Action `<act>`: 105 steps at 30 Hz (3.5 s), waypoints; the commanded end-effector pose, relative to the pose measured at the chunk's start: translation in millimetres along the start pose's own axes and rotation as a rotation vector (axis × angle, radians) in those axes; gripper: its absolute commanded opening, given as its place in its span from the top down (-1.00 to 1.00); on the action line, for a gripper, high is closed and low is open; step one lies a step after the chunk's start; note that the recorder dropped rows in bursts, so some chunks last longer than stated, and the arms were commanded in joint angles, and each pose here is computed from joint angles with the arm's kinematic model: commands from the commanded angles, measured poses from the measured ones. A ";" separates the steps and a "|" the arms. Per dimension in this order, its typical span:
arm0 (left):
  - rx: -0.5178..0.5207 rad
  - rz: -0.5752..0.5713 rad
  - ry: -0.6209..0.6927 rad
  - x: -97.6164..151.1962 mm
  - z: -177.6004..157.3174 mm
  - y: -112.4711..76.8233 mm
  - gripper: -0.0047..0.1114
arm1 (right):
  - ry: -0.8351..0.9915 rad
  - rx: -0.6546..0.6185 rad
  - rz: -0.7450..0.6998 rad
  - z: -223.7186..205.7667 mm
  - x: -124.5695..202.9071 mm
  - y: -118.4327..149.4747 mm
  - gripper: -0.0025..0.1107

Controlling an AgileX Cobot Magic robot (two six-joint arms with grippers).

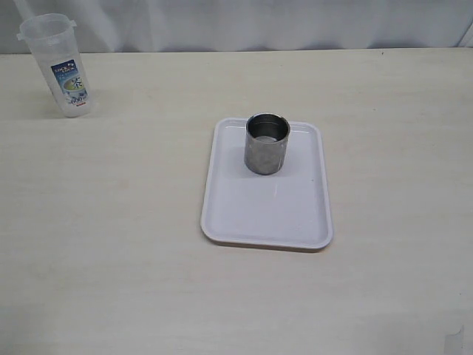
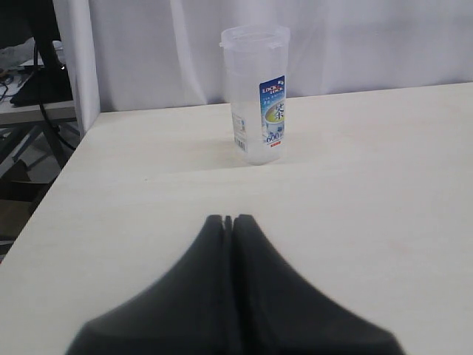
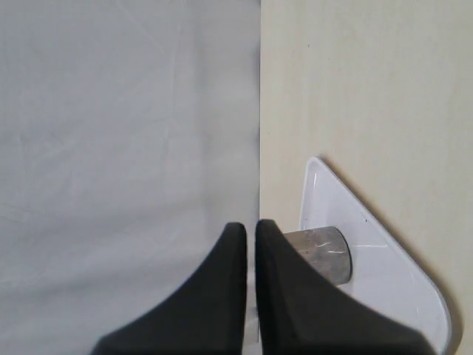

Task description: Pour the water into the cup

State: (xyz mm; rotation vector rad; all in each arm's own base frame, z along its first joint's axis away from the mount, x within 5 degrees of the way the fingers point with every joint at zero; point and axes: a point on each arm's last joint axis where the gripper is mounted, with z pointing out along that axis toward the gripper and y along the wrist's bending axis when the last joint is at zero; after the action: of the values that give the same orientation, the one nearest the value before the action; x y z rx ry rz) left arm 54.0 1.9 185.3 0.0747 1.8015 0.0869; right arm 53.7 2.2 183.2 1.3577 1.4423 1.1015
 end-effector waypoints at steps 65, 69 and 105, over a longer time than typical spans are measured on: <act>0.004 0.000 -0.006 0.3 0.2 -0.3 0.92 | 0.001 0.015 -1.479 0.0 -0.6 -2.0 0.88; 0.004 0.000 -0.008 0.2 0.2 -0.3 0.92 | -0.005 0.008 -1.537 0.0 -0.6 -1.1 0.88; 0.004 0.000 -0.006 0.3 0.2 -0.3 0.92 | 0.014 -0.010 -1.480 0.0 1.5 -1.1 0.88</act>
State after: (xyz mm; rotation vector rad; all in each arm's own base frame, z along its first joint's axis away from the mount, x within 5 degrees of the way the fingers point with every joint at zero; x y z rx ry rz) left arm 54.0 1.9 185.3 0.0747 1.8015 0.0869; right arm 53.2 2.7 181.6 -0.0040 1.8451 0.0743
